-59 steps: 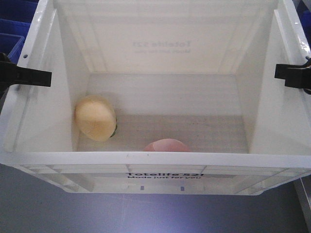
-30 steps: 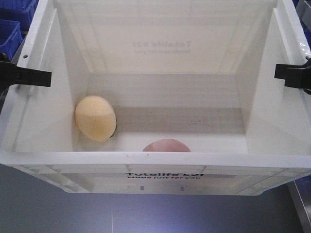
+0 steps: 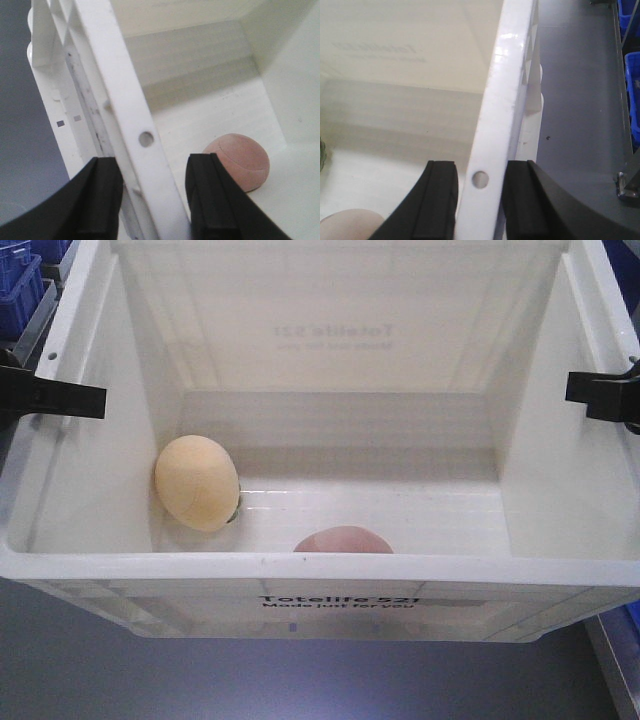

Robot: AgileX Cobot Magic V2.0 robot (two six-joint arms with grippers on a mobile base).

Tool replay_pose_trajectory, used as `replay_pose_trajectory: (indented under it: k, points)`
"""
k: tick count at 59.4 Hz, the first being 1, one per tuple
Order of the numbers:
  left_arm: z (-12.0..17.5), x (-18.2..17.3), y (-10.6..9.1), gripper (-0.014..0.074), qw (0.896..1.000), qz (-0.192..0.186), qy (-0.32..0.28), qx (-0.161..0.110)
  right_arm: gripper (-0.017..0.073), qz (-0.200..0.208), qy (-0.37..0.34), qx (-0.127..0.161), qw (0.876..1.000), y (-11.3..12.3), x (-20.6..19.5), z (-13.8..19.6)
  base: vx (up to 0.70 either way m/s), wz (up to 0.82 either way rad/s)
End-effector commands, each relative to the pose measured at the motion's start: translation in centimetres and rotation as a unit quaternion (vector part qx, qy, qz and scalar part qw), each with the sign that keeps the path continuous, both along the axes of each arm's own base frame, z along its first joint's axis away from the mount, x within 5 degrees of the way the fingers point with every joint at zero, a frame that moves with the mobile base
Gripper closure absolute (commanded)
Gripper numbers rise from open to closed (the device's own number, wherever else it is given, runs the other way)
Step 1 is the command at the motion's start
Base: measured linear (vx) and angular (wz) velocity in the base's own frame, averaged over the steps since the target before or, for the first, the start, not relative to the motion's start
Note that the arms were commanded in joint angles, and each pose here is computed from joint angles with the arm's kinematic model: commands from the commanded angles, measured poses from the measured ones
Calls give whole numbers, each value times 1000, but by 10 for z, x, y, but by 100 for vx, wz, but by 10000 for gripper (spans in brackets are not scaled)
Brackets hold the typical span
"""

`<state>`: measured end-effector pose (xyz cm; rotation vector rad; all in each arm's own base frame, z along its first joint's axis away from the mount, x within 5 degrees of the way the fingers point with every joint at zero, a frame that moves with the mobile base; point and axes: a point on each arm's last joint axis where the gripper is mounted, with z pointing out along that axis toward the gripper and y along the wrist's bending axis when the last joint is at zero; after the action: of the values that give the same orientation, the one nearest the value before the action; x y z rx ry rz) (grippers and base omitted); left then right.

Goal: Place moving items into box and shelve

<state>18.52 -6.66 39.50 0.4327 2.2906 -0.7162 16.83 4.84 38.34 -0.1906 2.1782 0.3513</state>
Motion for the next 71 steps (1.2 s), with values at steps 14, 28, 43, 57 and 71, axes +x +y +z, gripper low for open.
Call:
replay_pose_trajectory:
  k: [14, 28, 43, 57, 71]
  points:
    - [30, -6, -8, 600, 995, 0, -70, -74, 565, -2, -93, 54, 994, 3, -2, 30, 45, 6]
    - [30, -6, -8, 600, 995, 0, -70, -74, 565, -2, -93, 54, 994, 3, -2, 30, 45, 10]
    - [30, -6, -8, 600, 995, 0, -70, -74, 565, -2, -93, 54, 994, 3, -2, 30, 45, 6]
    - [30, -6, -8, 600, 995, 0, -70, -74, 565, -2, -93, 54, 994, 3, -2, 30, 44, 3]
    - [30, -6, -8, 600, 995, 0, -70, -74, 565, -2, -93, 54, 994, 3, -2, 30, 42, 0]
